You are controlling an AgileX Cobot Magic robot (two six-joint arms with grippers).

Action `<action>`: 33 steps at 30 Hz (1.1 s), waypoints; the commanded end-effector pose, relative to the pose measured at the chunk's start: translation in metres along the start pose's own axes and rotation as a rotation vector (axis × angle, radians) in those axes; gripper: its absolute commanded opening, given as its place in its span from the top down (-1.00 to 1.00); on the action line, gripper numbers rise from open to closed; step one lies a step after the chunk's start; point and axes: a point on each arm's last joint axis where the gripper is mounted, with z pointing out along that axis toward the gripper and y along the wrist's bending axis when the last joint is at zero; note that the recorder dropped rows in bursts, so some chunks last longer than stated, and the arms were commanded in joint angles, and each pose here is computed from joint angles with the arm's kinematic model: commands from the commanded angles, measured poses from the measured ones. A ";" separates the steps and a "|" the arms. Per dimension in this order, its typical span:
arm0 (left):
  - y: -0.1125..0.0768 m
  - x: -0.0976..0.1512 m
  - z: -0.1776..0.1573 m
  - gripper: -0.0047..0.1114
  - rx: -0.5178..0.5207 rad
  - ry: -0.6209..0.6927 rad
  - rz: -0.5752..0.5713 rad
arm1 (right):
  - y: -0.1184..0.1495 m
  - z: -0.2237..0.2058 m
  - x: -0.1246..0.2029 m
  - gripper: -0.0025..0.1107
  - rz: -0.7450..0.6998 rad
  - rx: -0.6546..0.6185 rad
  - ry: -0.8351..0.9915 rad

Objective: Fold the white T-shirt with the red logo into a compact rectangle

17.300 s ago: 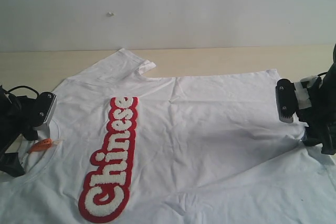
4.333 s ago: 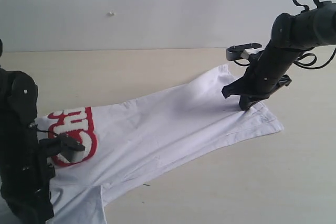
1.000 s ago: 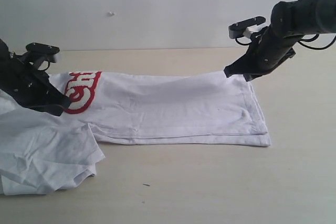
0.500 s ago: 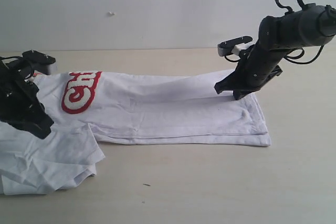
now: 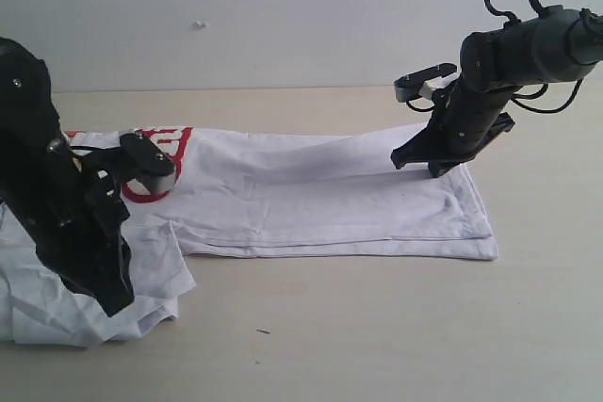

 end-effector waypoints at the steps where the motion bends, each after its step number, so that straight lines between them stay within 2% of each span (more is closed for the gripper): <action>1: -0.012 0.000 0.013 0.24 -0.065 -0.037 0.054 | -0.003 0.014 0.013 0.96 -0.013 0.001 0.091; 5: -0.013 0.003 0.027 -0.05 -0.102 -0.080 0.062 | -0.003 0.014 0.013 0.96 -0.011 -0.001 0.093; 12: -0.013 -0.006 0.040 -0.06 -0.140 -0.129 0.061 | -0.003 0.014 0.013 0.96 -0.013 0.000 0.091; 19: -0.012 -0.004 0.068 -0.05 -0.124 -0.023 0.086 | -0.003 0.014 0.011 0.96 -0.013 0.002 0.075; 22: -0.005 -0.001 0.071 0.14 -0.188 0.016 0.093 | -0.003 0.014 0.011 0.96 -0.011 0.001 0.073; 25: -0.003 0.002 0.070 0.53 -0.211 0.054 0.097 | -0.003 0.014 0.011 0.96 -0.011 0.001 0.073; 27: -0.004 0.006 0.069 0.91 -0.203 0.096 0.103 | -0.003 0.014 0.011 0.96 -0.011 0.001 0.071; 33: -0.011 0.005 0.053 0.92 -0.169 0.224 0.121 | -0.003 0.014 0.011 0.96 -0.011 0.000 0.071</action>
